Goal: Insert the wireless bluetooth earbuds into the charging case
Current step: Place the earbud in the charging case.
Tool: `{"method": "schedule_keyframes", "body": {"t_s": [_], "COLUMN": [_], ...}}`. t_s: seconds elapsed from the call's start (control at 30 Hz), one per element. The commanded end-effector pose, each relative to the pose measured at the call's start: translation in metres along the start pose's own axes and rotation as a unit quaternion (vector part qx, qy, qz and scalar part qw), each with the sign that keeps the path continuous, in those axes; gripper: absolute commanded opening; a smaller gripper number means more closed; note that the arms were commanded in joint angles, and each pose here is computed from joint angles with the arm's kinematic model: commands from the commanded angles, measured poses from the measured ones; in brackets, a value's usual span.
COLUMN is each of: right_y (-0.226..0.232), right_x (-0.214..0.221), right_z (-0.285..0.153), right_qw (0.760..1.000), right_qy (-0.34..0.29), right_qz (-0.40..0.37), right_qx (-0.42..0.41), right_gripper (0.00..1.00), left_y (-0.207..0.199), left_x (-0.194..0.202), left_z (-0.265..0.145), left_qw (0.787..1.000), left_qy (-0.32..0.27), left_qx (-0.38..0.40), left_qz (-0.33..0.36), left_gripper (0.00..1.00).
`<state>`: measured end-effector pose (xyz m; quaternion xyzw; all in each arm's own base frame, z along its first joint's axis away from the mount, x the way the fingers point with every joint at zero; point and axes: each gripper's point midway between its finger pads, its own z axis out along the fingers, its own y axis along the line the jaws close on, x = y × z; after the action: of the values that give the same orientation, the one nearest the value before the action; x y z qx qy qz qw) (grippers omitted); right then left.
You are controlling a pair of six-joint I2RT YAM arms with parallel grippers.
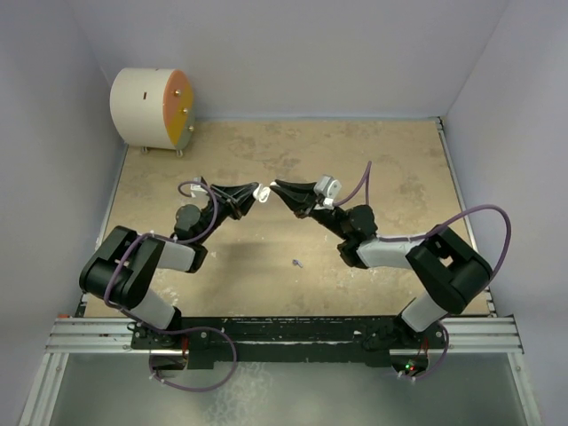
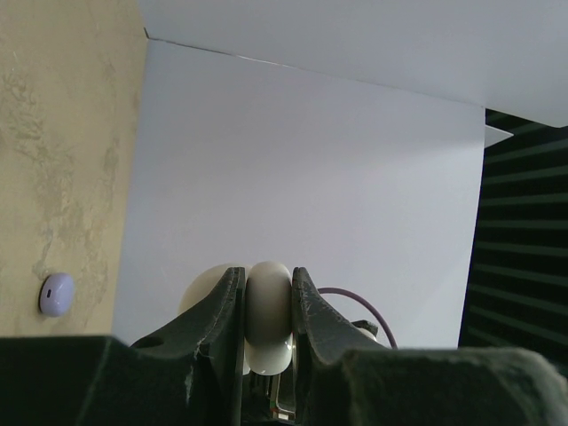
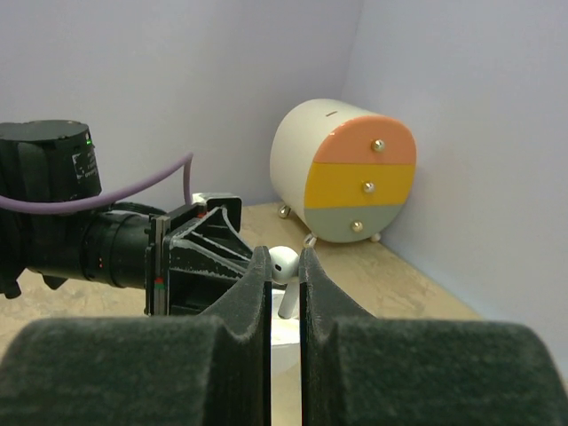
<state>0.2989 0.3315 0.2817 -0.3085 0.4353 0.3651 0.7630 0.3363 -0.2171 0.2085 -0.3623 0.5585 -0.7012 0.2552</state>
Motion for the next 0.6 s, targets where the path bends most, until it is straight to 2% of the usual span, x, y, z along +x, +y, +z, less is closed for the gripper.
{"method": "schedule_keyframes", "body": {"t_s": [0.0,0.57], "right_y": [-0.001,0.000], "right_x": [-0.029,-0.015], "right_z": [0.005,0.004], "right_qw": [0.998,0.999], "right_qy": [-0.055,-0.042], "right_qz": [-0.034,-0.032], "right_qx": [-0.010,-0.012], "right_gripper": [0.00,0.00], "left_y": [-0.032,-0.035], "left_x": [0.011,0.030], "left_z": [0.005,0.008], "left_qw": [0.999,0.998], "left_qy": [0.013,0.036], "left_qx": [0.047,0.048], "left_qz": [0.015,0.017], "left_gripper": [0.00,0.00]}}
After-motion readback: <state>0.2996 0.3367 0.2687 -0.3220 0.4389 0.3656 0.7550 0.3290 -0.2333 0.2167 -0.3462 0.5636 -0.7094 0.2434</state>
